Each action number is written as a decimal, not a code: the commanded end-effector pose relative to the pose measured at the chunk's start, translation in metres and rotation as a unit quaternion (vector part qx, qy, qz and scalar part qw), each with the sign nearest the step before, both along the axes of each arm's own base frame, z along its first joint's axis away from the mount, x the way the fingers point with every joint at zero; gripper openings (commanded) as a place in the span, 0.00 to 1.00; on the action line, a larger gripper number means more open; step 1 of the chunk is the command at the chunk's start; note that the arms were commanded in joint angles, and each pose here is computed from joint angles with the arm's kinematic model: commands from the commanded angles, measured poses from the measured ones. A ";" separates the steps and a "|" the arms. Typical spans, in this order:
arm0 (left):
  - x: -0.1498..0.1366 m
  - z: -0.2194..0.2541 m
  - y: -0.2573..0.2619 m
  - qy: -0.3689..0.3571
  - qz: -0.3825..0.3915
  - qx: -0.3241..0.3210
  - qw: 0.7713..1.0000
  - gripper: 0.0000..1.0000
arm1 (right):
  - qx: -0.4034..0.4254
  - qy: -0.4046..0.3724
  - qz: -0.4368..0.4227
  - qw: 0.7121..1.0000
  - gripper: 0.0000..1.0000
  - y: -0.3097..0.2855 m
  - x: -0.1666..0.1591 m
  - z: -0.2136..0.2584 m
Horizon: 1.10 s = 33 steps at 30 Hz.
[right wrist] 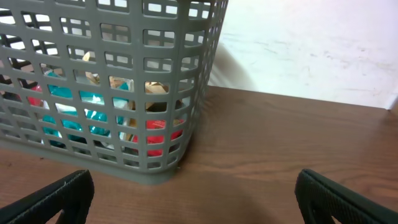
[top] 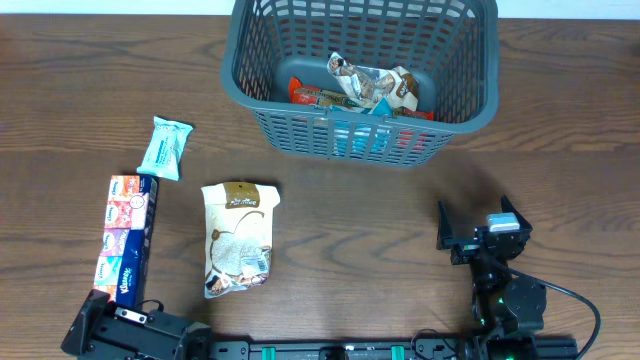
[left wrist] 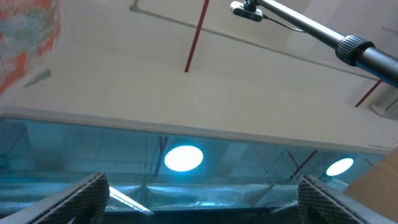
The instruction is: Pack container
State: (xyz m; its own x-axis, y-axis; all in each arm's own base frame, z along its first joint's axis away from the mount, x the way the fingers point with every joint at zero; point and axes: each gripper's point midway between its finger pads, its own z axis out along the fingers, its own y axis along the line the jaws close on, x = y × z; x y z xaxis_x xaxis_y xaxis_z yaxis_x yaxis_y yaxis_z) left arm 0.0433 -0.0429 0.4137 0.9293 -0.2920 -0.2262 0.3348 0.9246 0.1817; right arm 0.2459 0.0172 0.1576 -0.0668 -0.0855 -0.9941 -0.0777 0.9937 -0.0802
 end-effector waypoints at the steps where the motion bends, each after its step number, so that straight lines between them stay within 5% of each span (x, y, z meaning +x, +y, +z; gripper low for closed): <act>1: -0.009 0.000 -0.002 -0.019 0.001 0.008 1.000 0.95 | -0.005 0.000 -0.002 1.000 0.99 -0.001 0.000 -0.001; 33: -0.002 -0.001 -0.003 -0.003 0.001 0.009 1.000 0.95 | -0.005 0.000 -0.002 1.000 0.99 -0.001 0.000 -0.001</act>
State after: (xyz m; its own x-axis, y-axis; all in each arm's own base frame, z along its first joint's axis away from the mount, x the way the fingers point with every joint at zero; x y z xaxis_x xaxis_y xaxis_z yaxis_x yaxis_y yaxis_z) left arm 0.0459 -0.0431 0.4132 0.9267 -0.2919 -0.2366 0.3367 0.9245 0.1785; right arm 0.2459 0.0172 0.1576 -0.0668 -0.0855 -0.9941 -0.0777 0.9937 -0.0802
